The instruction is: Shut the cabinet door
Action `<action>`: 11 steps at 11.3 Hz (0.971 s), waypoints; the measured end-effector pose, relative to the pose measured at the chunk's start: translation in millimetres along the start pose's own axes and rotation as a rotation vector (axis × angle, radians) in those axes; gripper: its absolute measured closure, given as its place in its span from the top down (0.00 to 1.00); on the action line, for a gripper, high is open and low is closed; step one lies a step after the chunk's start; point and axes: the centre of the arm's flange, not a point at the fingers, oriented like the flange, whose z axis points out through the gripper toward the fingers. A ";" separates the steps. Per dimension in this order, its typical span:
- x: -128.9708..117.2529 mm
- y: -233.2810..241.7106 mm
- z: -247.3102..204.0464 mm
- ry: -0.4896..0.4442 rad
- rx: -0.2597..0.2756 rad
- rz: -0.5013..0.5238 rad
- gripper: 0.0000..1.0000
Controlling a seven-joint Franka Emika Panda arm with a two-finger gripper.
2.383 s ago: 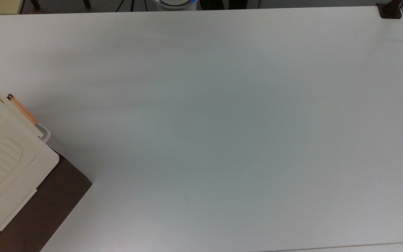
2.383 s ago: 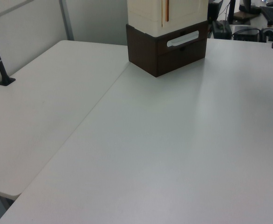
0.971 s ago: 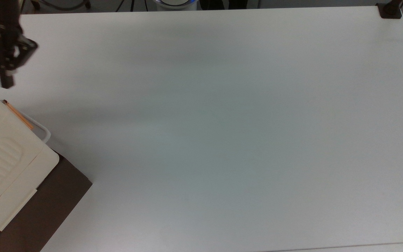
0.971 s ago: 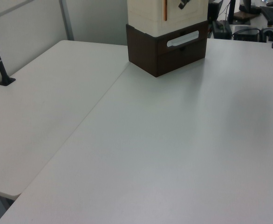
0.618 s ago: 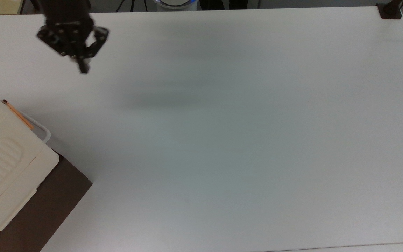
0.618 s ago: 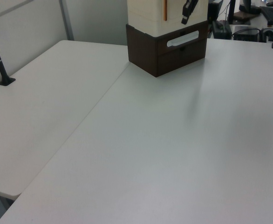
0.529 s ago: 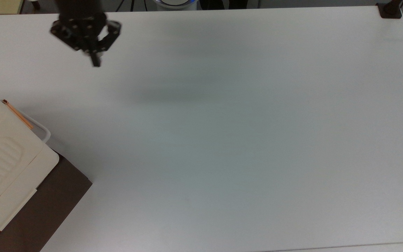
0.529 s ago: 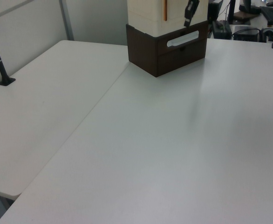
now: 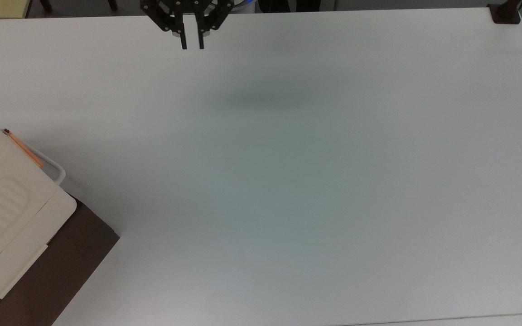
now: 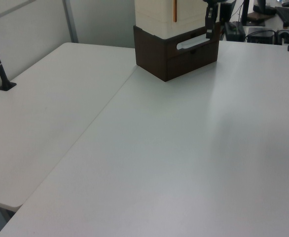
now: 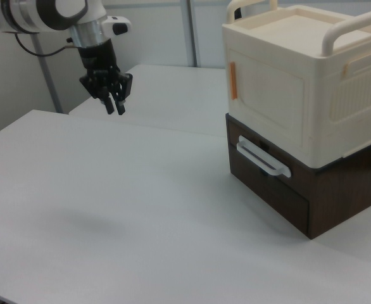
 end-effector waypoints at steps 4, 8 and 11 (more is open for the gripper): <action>-1.0 -22.5 15.8 -0.038 -0.031 -0.018 0.89; -1.1 -27.5 18.6 -0.043 -0.037 0.038 1.00; -0.9 -33.3 17.8 -0.041 -0.037 0.056 1.00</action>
